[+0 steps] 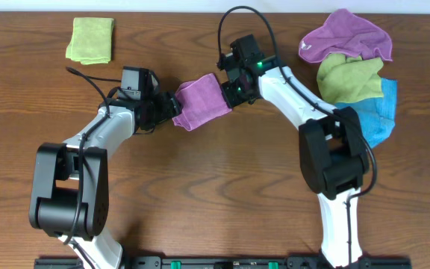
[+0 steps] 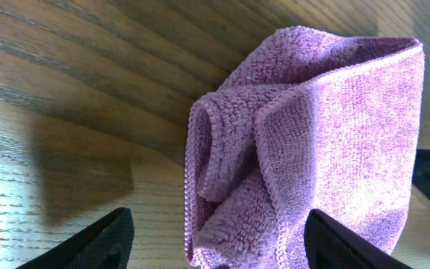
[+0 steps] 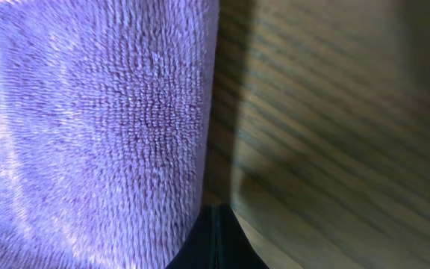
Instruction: Fold the cloth
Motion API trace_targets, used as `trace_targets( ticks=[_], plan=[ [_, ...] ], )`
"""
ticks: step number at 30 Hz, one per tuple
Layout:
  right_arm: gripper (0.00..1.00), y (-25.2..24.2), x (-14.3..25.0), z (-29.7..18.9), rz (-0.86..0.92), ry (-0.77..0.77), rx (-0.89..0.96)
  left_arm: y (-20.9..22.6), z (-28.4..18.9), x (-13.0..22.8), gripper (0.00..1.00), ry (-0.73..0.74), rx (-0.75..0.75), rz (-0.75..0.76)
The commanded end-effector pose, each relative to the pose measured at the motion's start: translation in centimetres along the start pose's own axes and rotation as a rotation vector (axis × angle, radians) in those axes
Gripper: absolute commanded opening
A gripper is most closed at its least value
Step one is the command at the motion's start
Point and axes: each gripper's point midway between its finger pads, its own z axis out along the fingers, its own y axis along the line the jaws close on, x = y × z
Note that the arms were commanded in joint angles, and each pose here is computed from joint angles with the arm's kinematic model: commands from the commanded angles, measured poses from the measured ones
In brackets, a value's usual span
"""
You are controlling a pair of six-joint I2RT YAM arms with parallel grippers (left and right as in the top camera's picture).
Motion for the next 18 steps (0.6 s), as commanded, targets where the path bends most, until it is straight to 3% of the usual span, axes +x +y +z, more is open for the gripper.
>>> trace_targets(
  ticks=[1,18],
  plan=[
    [0.01,0.8,0.2,0.8,0.008,0.009,-0.021,0.6,0.8,0.5,0.74,0.029,-0.001,-0.026],
    [0.01,3.5,0.4,1.6,-0.019,0.017,-0.056,-0.4,3.2,1.2,0.75,0.087,0.113,-0.096]
  ],
)
